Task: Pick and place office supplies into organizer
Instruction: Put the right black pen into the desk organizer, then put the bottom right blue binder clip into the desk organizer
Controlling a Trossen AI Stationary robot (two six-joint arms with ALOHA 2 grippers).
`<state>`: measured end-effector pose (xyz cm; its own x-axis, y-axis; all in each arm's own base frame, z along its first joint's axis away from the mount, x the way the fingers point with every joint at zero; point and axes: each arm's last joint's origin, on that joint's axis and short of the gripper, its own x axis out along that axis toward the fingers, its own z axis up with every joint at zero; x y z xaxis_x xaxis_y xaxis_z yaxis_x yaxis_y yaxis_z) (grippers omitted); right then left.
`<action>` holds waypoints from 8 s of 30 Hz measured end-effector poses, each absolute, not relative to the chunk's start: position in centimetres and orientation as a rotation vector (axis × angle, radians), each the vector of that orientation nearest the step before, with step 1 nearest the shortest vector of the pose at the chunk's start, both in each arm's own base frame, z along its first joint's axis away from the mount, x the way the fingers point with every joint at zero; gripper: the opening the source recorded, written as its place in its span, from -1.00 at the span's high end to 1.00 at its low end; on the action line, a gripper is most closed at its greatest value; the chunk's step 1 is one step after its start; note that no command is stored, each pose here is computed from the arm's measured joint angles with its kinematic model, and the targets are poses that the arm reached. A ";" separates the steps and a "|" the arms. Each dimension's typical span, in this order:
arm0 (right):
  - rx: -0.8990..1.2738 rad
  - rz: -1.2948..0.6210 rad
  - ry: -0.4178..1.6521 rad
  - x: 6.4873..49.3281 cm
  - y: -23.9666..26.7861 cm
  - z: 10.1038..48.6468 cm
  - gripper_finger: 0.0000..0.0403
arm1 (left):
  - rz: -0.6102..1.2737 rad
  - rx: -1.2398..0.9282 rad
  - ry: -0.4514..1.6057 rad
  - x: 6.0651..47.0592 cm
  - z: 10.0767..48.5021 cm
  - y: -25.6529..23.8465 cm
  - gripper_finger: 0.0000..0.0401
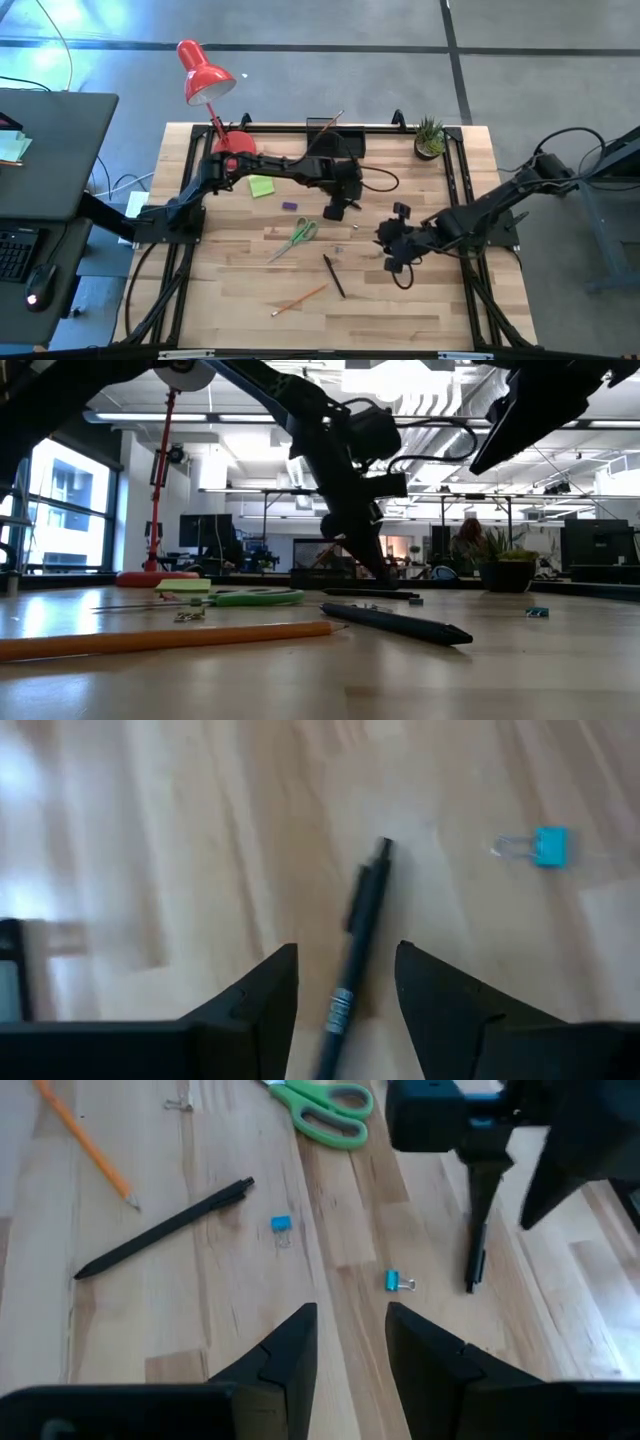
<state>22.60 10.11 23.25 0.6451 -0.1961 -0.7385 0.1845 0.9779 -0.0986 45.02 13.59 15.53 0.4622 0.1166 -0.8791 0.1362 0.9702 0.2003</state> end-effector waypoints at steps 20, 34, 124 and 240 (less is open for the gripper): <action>0.018 -0.221 0.814 21.5 12.0 23.2 0.44 | 0.033 0.276 1.170 45.5 13.8 12.7 0.49; 0.039 -0.186 0.831 21.5 12.2 23.2 0.44 | -0.097 0.168 1.097 46.3 14.0 10.1 0.99; 0.079 -0.284 0.465 18.1 13.4 16.2 0.44 | 0.437 -0.010 0.171 38.4 26.8 26.7 1.00; -0.527 0.492 1.344 26.6 8.9 14.0 0.43 | 0.182 -0.027 0.590 28.0 20.8 0.1 0.98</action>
